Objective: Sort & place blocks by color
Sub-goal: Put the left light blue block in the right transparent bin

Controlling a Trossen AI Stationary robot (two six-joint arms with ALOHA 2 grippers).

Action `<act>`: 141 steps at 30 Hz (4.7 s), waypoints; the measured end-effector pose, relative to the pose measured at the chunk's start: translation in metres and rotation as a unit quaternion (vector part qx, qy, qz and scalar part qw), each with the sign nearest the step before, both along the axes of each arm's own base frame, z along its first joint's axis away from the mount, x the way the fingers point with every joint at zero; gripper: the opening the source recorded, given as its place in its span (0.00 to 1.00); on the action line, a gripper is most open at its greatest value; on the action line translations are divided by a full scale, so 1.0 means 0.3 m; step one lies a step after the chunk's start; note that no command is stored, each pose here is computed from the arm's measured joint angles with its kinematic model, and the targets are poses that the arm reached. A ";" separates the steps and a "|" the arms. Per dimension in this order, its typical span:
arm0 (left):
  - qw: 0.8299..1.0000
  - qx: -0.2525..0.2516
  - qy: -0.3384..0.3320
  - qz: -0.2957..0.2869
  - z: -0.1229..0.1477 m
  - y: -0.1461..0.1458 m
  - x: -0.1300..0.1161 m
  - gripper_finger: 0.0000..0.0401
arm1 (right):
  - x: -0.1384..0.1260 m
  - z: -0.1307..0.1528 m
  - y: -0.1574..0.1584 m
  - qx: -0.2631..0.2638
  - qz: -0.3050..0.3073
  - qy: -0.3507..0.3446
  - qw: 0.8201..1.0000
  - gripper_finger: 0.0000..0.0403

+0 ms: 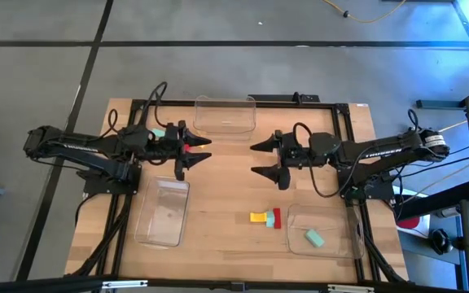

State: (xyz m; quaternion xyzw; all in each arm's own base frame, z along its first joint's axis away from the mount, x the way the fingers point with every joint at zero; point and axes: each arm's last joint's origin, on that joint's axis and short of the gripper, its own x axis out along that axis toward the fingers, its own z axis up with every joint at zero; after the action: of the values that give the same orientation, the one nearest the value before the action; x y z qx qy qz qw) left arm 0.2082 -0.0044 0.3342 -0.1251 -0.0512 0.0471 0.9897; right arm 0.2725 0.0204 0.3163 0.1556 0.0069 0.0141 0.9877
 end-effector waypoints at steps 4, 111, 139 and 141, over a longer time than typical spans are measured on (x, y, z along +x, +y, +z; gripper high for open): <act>1.000 0.000 0.000 0.000 0.000 0.000 0.000 0.53 | 0.000 0.000 0.001 -0.028 0.001 -0.001 1.000 0.96; 0.598 0.176 0.777 -0.085 -0.578 0.612 -0.101 0.29 | -0.002 -0.033 0.003 0.098 -0.005 0.054 0.994 0.96; 0.908 0.051 0.321 0.265 0.130 0.416 -0.257 0.29 | -0.002 -0.033 0.003 0.098 -0.004 0.054 0.994 0.96; 0.927 0.038 0.279 0.248 0.154 0.383 -0.255 0.29 | -0.002 -0.033 0.003 0.098 -0.004 0.054 0.994 0.96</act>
State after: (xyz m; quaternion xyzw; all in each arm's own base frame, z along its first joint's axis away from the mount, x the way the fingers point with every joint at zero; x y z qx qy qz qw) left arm 0.1318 0.1104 0.3804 -0.0525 0.1961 0.3222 0.9247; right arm 0.2718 0.0214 0.3063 0.2522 0.0587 0.0020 0.9659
